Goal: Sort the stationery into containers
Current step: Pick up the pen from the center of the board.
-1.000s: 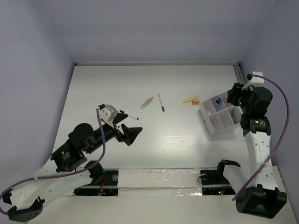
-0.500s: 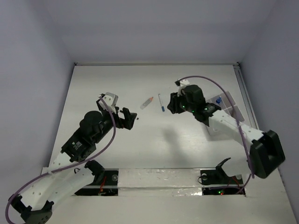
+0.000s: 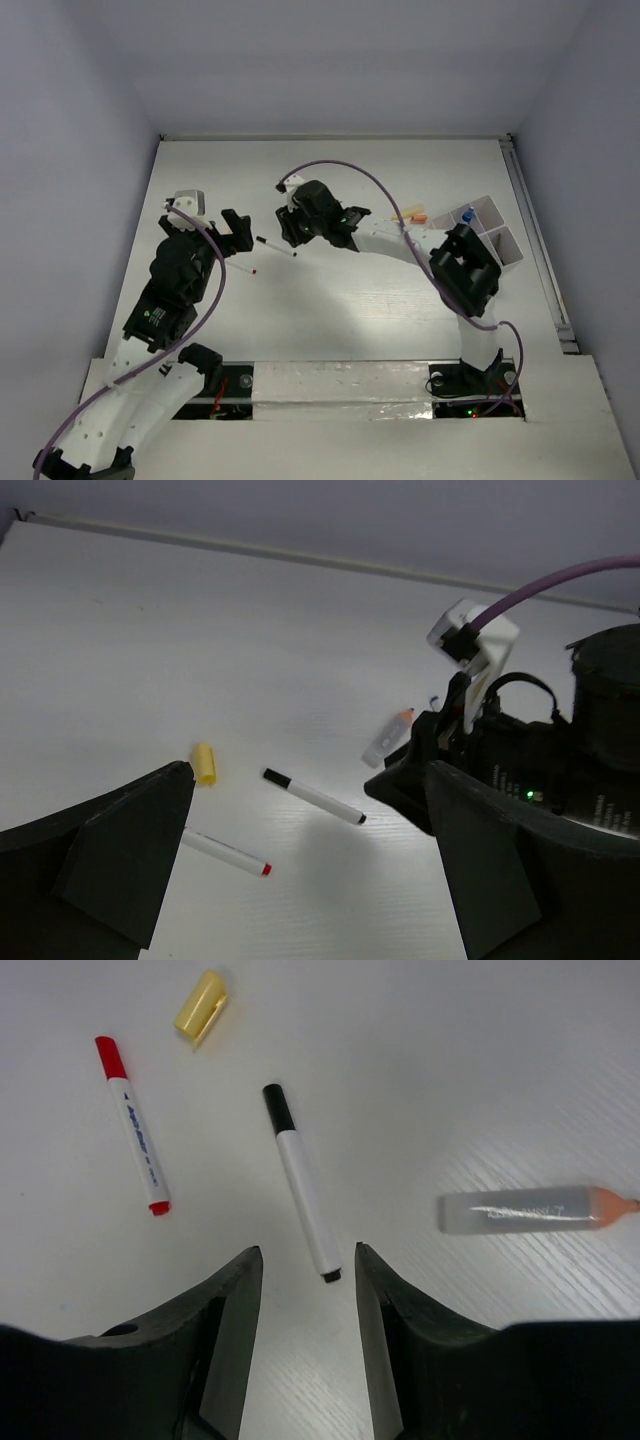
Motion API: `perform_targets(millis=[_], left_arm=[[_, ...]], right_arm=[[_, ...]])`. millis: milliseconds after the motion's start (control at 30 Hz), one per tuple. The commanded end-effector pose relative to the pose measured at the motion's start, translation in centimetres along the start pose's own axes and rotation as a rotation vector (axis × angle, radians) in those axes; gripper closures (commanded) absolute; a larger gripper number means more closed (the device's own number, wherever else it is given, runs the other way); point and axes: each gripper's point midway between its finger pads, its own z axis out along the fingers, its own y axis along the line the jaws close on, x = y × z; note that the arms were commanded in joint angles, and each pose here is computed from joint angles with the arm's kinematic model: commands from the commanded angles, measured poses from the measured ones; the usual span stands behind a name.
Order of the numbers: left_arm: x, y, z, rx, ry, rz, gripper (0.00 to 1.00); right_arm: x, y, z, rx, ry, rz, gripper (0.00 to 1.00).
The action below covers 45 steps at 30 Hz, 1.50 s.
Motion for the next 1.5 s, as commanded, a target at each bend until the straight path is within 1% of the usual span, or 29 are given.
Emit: perform_targets(millis=[0, 67, 100, 167, 200, 233, 300, 333, 400, 433, 467, 633, 733, 767, 833, 867, 933, 967, 1033, 1100, 1133, 1167, 1233, 1267, 1300, 1333, 1367, 1400, 1467], left_arm=[[-1.9, 1.2, 0.0, -0.064, -0.086, -0.045, 0.01], [-2.0, 1.3, 0.0, -0.071, -0.091, -0.047, 0.01], [-1.9, 1.3, 0.1, -0.076, -0.091, -0.047, 0.01], [-1.8, 1.3, 0.3, -0.078, -0.084, -0.044, 0.01], [-1.7, 1.3, 0.3, -0.078, -0.08, -0.043, 0.01], [-1.7, 1.3, 0.4, -0.079, -0.077, -0.042, 0.01], [-1.8, 1.3, 0.3, -0.077, -0.083, -0.043, 0.01], [-1.8, 1.3, 0.2, -0.076, -0.085, -0.043, 0.01], [-1.8, 1.2, 0.2, -0.071, -0.085, -0.044, 0.01], [-1.9, 1.1, 0.2, -0.068, -0.087, -0.045, 0.01], [-1.9, 1.1, 0.3, -0.065, -0.085, -0.044, 0.01], [-2.0, 0.9, 0.2, -0.058, -0.087, -0.047, 0.01], [-2.2, 1.1, 0.2, -0.064, -0.093, -0.049, 0.01], [-2.2, 1.1, 0.1, -0.063, -0.095, -0.048, 0.01], [-2.2, 1.1, 0.1, -0.062, -0.095, -0.049, 0.01], [-2.2, 1.1, 0.1, -0.062, -0.096, -0.049, 0.01], [-2.3, 1.0, 0.1, -0.055, -0.097, -0.049, 0.01], [-2.3, 1.0, 0.1, -0.053, -0.096, -0.049, 0.01], [-2.3, 0.9, 0.0, -0.05, -0.098, -0.05, 0.01], [-2.3, 0.7, 0.0, -0.039, -0.095, -0.05, 0.01], [-2.3, 0.7, 0.0, -0.036, -0.094, -0.051, 0.01], [-2.2, 0.6, 0.0, -0.03, -0.093, -0.054, 0.01], [-2.2, 0.2, -0.1, -0.008, -0.092, -0.057, 0.01], [-2.3, 0.1, -0.1, -0.001, -0.094, -0.059, 0.01], [-2.3, -0.1, -0.1, 0.007, -0.092, -0.057, 0.01], [-2.3, -0.1, -0.2, 0.01, -0.096, -0.06, 0.01], [-2.5, -0.2, -0.4, 0.018, -0.103, -0.061, 0.01], [-2.5, -0.4, -0.5, 0.03, -0.105, -0.064, 0.01], [-2.8, -0.9, -1.0, 0.058, -0.119, -0.065, 0.01]], right_arm=[[-2.0, 0.8, 1.9, -0.019, -0.029, -0.047, 0.51], [-2.8, 2.1, 2.8, -0.063, -0.014, -0.071, 0.49], [-1.4, 1.8, 4.3, -0.057, 0.028, -0.081, 0.48], [0.0, 2.7, 5.4, -0.062, 0.086, -0.124, 0.48], [-1.2, 2.9, 5.8, -0.063, 0.07, -0.13, 0.48], [0.3, 2.6, 7.0, -0.057, 0.104, -0.137, 0.48], [1.1, 3.1, 8.0, -0.064, 0.126, -0.152, 0.48], [0.6, 3.2, 7.9, -0.066, 0.118, -0.152, 0.48], [2.1, 3.6, 8.9, -0.077, 0.154, -0.192, 0.48], [1.6, 3.8, 9.0, -0.085, 0.147, -0.197, 0.48], [2.9, 4.2, 9.6, -0.092, 0.18, -0.214, 0.49], [4.6, 5.0, 10.8, -0.075, 0.218, -0.264, 0.51], [5.4, 4.2, 11.6, -0.01, 0.234, -0.295, 0.59], [5.8, 3.5, 11.9, 0.02, 0.248, -0.316, 0.66], [6.3, 3.0, 12.0, 0.042, 0.264, -0.324, 0.72], [6.6, 2.9, 12.1, 0.047, 0.275, -0.322, 0.8], [6.8, 3.0, 11.9, 0.04, 0.285, -0.313, 0.9], [6.8, 3.1, 11.8, 0.037, 0.28, -0.3, 1.0], [6.5, 3.6, 11.7, 0.018, 0.256, -0.281, 1.0], [3.2, 4.3, 11.1, 0.019, 0.145, -0.239, 1.0], [3.7, 3.9, 10.8, 0.034, 0.138, -0.226, 1.0], [-1.0, 4.9, 9.4, 0.022, -0.012, -0.177, 1.0], [-4.1, 4.7, 7.4, 0.003, -0.122, -0.131, 1.0], [-4.8, 4.6, 6.8, -0.015, -0.192, -0.073, 1.0], [-8.4, 4.0, 3.8, -0.022, -0.288, -0.038, 1.0], [-9.5, 3.6, 2.4, -0.033, -0.331, -0.019, 1.0], [-9.0, 2.8, 1.6, -0.029, -0.362, 0.009, 1.0], [-12.0, 1.3, -1.9, -0.001, -0.451, 0.039, 1.0], [-13.0, -0.9, -5.0, 0.047, -0.52, 0.078, 1.0]])
